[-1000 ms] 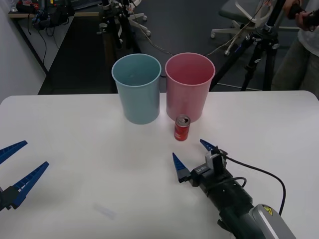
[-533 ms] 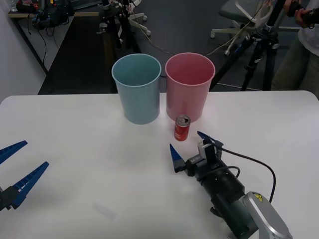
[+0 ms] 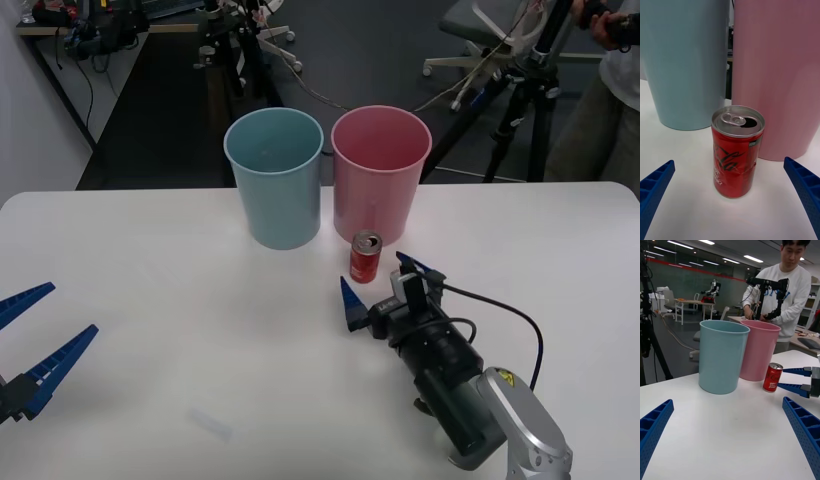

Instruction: Grasp the object on the table and drop it into the matching bin: aluminum can to the light blue bin, PET bottle to the pink bin.

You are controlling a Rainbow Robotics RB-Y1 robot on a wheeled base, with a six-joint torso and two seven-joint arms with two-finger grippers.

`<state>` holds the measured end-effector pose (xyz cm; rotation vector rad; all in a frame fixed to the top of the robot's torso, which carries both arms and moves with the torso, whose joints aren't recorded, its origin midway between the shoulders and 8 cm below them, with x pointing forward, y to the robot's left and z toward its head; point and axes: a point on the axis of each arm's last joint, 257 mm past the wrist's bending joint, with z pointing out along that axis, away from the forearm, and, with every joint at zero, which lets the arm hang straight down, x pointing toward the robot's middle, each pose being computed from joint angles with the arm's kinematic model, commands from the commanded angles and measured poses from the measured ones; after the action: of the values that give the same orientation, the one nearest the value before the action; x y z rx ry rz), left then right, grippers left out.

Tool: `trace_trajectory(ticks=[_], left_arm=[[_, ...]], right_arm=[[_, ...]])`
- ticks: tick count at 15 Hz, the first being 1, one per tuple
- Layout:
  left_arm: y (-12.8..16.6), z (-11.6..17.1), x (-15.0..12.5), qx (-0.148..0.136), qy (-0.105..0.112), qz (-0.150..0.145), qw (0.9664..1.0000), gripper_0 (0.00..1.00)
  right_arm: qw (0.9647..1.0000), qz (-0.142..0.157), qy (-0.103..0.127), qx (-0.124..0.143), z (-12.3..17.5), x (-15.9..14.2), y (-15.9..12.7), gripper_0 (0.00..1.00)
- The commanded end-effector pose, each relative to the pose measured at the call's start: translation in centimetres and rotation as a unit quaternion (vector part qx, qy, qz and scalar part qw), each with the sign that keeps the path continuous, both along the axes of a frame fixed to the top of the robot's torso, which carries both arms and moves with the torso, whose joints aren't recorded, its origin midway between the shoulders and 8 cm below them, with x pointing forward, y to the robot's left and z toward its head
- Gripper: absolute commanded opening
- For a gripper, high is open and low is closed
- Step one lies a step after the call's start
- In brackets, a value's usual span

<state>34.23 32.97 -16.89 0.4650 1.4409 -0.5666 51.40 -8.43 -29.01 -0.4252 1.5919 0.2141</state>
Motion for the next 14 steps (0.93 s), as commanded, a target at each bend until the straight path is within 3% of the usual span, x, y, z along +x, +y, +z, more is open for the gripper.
trace_trajectory(ticks=[1, 8, 14], left_arm=[[0.0, 0.0, 0.0, 0.0, 0.0, 0.0, 1.0, 1.0], [0.0, 0.0, 0.0, 0.0, 0.0, 0.0, 1.0, 1.0], [0.0, 0.0, 0.0, 0.0, 0.0, 0.0, 1.0, 1.0]], right_arm=[[0.9999, -0.014, 0.001, -0.007, 0.4, 0.9, -0.2, 1.0], [0.9996, -0.027, 0.009, -0.006, 0.5, 1.6, 0.1, 1.0], [0.9995, -0.009, 0.028, 0.007, -0.5, 3.9, 1.6, 1.0]])
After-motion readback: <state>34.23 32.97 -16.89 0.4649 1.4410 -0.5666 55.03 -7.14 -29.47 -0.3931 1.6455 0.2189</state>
